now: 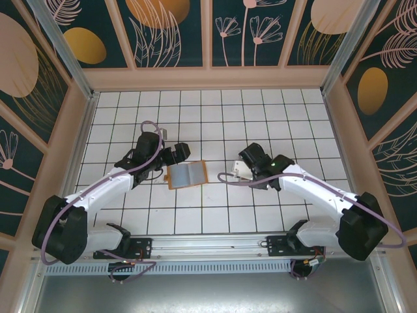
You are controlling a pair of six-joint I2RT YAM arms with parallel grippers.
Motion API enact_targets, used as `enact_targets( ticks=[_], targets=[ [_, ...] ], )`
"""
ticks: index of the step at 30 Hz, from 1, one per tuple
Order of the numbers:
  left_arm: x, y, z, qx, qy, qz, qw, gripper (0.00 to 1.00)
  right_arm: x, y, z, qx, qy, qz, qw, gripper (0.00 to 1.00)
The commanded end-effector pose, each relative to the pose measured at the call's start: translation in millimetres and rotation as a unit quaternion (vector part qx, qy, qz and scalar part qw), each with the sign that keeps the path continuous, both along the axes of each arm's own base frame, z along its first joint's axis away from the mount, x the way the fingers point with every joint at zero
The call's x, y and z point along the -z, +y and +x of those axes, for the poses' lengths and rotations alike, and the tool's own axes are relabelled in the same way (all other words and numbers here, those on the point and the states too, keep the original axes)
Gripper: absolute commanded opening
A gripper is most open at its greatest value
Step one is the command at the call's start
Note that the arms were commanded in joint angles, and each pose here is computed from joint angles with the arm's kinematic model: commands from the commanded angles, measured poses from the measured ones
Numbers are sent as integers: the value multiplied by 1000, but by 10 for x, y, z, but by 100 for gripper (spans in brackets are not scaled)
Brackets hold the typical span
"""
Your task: Take the credit cards out of the card holder
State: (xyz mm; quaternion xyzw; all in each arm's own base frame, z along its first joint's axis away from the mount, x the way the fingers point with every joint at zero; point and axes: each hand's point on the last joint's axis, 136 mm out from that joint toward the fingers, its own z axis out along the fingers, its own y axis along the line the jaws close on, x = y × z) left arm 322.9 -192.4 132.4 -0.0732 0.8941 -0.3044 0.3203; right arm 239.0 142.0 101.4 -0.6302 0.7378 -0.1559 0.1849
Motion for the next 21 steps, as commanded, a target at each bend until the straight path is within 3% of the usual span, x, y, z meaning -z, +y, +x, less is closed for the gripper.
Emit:
enact_targets(
  ticks=[1,5,6,9,11,21],
  targets=[
    [-18,21,43,-1,-11,6,1000,99,112,28,-31,-16,11,-9,1000,0],
    [2,33,31,-2,-9,7,1000,98,150,41,1,-7,6,-7,1000,2],
    [3,32,26,-1,-10,8,1000,98,157,36,27,0,0,-8,1000,13],
    [6,36,24,-2,-9,7,1000,99,181,11,97,17,-16,-15,1000,18],
    [7,38,21,-2,-9,8,1000,98,188,-13,162,29,-34,-20,999,30],
    [6,44,11,-3,-8,7,1000,99,29,49,384,101,-62,36,992,32]
  ],
)
